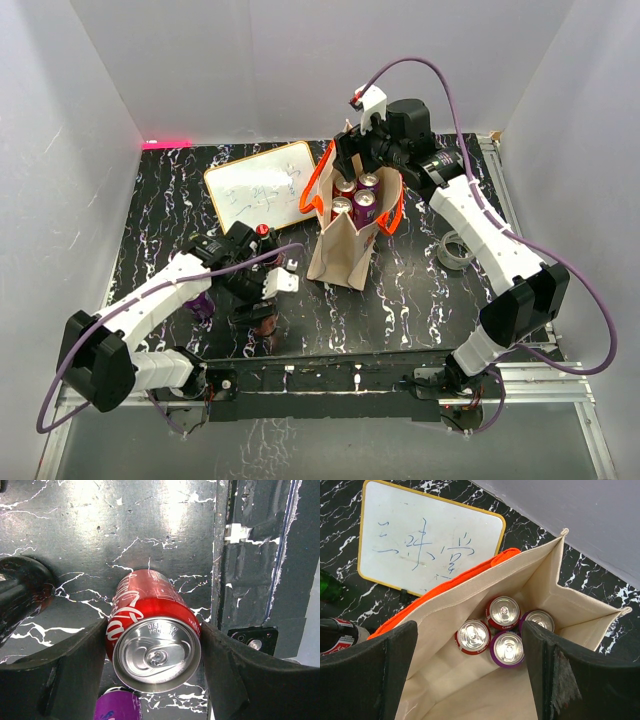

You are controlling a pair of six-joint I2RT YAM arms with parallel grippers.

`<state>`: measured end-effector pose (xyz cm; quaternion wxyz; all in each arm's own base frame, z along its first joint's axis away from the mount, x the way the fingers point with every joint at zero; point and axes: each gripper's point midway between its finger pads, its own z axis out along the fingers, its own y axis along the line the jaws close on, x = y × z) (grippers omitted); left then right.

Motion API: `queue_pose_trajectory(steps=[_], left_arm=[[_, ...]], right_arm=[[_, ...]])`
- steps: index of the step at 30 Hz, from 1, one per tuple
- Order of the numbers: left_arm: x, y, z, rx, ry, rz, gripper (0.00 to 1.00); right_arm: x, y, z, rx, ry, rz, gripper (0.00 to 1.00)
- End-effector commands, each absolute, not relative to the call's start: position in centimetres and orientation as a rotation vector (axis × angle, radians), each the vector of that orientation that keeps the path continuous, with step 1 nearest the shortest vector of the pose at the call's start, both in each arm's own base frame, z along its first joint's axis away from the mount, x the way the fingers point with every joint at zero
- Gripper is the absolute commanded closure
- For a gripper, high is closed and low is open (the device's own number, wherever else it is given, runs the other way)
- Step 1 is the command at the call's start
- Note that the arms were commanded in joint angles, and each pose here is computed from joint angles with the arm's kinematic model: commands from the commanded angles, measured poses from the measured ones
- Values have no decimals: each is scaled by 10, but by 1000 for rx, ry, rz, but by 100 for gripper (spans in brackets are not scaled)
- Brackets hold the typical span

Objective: Place the beverage into the canvas bag
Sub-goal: Pick up the drink from the center of the board.

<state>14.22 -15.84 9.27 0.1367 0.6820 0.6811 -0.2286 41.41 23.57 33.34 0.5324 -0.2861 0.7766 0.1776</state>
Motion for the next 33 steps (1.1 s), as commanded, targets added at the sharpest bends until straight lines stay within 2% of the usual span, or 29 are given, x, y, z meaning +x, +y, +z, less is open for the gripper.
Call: queue_pose_trajectory(steps=[1, 4, 5, 12, 23, 33], left_arm=[[145, -175, 115, 1939, 1931, -742, 72], [156, -191, 142, 1908, 1889, -771, 97], [161, -196, 152, 1899, 1871, -777, 100], [187, -229, 235, 1868, 1773, -834, 100], [221, -262, 346, 1720, 1580, -790, 100], [305, -313, 398, 1384, 1598, -750, 100]], right_arm=[[413, 228, 377, -646, 1728, 391, 12], [415, 222, 380, -632, 1732, 377, 12], [414, 220, 380, -629, 1741, 377, 12], [397, 196, 383, -607, 1743, 320, 10], [414, 130, 371, -406, 1849, 266, 11], [384, 125, 319, -378, 1994, 339, 15]])
